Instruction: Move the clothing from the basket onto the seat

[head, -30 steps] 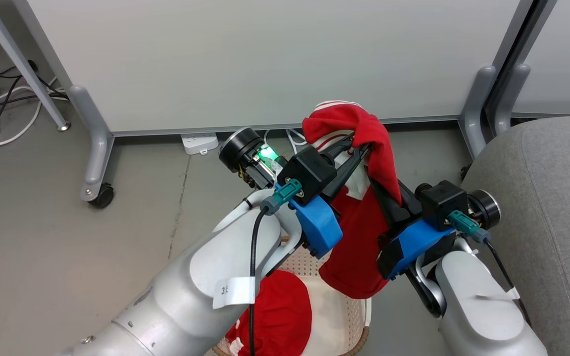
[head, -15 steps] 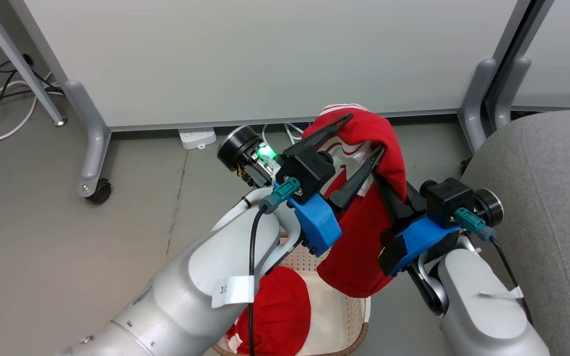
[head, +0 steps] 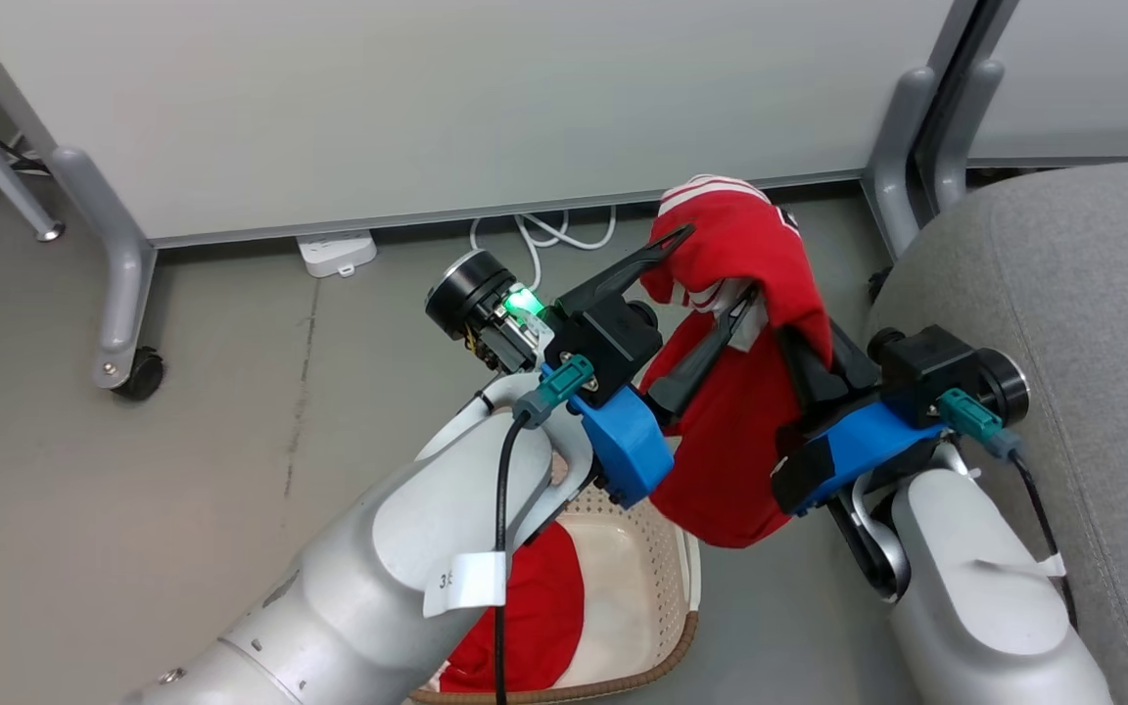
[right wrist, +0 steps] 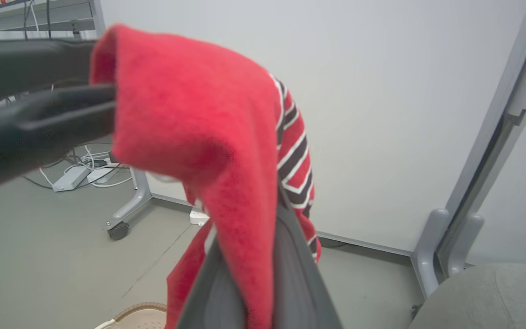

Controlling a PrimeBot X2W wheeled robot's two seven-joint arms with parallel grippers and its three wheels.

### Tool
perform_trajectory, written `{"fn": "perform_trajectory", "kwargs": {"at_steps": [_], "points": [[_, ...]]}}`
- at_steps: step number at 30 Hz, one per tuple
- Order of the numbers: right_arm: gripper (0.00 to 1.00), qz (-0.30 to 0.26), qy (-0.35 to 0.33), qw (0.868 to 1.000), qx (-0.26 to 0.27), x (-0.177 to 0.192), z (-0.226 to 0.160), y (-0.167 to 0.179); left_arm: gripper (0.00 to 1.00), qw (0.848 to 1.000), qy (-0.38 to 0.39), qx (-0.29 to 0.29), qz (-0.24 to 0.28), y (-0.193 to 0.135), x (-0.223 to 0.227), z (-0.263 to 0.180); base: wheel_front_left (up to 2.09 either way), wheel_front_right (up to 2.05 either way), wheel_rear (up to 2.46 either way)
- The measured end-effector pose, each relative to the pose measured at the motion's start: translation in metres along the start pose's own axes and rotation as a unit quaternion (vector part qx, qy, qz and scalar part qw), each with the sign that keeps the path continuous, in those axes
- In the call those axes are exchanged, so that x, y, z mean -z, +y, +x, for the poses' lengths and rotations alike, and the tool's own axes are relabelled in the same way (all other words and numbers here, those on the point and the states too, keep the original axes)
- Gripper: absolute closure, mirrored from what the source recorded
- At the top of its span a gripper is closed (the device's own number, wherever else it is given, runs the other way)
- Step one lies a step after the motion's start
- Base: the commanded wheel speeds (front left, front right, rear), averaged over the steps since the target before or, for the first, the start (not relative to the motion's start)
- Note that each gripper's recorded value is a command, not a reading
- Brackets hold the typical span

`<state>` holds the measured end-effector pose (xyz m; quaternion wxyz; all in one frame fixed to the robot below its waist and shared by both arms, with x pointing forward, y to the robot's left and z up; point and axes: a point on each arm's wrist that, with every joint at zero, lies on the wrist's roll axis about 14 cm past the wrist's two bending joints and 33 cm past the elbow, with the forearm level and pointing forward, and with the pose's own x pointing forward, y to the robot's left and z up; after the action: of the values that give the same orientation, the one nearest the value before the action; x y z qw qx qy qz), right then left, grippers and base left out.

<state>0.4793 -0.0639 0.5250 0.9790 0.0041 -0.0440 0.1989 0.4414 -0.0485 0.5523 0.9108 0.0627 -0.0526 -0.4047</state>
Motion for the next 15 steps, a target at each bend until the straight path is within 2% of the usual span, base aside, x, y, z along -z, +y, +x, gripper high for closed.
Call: {"fn": "perform_trajectory", "kwargs": {"at_steps": [15], "points": [[1.0, -0.021, -0.026, 0.991, 0.127, -0.015, -0.025, -0.094, 0.0, 0.996, 0.009, 0.082, -0.036, -0.05, 0.031, 0.034, 0.0, 0.0, 0.0]]}}
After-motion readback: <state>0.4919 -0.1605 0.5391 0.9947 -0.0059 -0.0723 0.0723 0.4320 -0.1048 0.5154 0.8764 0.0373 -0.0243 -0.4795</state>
